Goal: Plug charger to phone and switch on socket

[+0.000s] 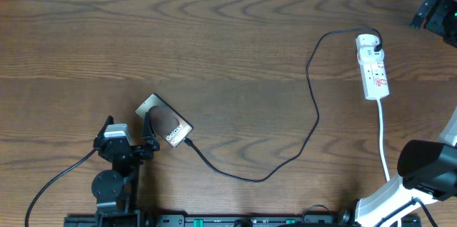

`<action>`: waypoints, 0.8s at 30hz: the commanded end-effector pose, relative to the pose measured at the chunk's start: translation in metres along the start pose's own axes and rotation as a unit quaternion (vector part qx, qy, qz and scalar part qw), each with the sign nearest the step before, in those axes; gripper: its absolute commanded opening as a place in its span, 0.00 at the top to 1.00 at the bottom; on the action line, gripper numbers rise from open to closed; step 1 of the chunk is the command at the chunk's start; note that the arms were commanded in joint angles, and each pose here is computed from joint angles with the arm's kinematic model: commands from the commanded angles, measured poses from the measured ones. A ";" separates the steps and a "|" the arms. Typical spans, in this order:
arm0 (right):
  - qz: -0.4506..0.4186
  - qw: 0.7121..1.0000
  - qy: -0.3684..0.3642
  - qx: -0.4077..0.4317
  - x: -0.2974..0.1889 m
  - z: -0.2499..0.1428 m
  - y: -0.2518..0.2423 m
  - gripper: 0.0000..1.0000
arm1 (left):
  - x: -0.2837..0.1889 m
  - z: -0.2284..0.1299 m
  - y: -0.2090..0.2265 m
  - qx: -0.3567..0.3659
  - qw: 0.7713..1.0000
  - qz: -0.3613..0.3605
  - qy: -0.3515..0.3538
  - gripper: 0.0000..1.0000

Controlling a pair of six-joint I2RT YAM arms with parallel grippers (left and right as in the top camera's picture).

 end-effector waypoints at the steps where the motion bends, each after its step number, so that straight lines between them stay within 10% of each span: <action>1: -0.005 1.000 -0.001 0.003 0.000 0.000 0.001 0.01 | 0.000 -0.009 0.001 0.003 1.000 -0.003 0.025 0.15; 14: -0.002 1.000 -0.018 0.002 -0.015 -0.001 0.002 0.01 | 0.000 -0.009 0.001 0.003 1.000 -0.003 0.025 0.15; 24: 0.043 0.986 -0.160 -0.033 -0.144 -0.043 0.023 0.01 | 0.000 -0.009 0.001 0.003 1.000 -0.003 0.025 0.15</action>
Point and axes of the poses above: each gripper's point midway between its finger pads, its own x axis out along the fingers, its own y axis along the line the jaws close on, z = x × y, the point moved 10 cm from there along -x, back along the fingers, and after that the axes turned 3 degrees about -x, right-handed, at the moved point
